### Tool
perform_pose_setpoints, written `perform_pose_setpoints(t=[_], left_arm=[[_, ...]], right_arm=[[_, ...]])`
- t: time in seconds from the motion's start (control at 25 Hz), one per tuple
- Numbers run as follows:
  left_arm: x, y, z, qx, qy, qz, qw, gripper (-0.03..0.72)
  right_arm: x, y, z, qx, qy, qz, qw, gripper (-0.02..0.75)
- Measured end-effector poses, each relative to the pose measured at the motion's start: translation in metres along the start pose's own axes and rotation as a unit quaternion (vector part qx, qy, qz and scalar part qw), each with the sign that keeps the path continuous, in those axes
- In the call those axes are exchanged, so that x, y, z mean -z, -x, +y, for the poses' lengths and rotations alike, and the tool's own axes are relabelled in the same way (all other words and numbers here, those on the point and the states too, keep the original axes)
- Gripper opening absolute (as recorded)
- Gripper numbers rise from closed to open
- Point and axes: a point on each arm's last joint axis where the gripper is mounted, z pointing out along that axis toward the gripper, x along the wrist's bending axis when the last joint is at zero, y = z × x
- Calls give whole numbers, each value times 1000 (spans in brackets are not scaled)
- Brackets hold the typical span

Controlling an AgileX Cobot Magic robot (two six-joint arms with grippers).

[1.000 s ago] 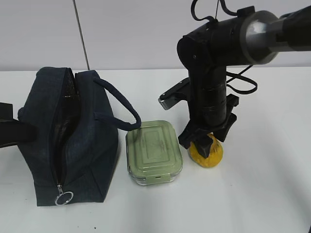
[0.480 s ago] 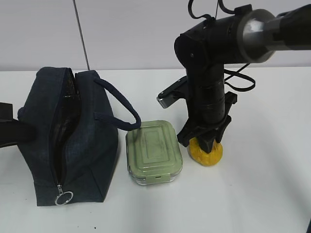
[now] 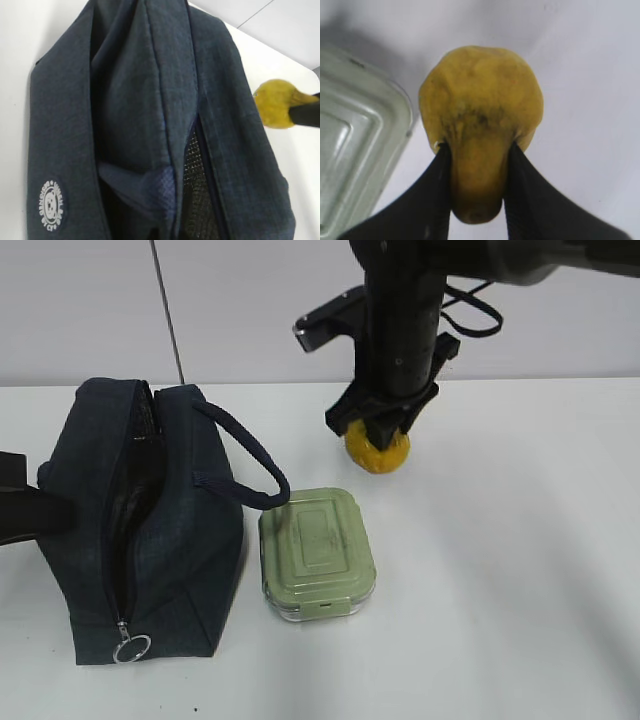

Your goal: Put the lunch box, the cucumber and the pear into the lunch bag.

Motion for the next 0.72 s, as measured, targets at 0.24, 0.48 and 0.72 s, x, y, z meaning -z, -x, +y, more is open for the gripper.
perform_pose_setpoints(t=[0.24,0.48,0.72], left_arm=[[0,0,0,0,0,0,1000,-15],[0,0,0,-1,0,0,1000,-15],[0,0,0,-1,0,0,1000,-15]], right_arm=[[57,-1,23,-35,99,68,992,218],[110,-19,34,-32,188,218,957,218],[124,-44,39,9,227,374,899,218]])
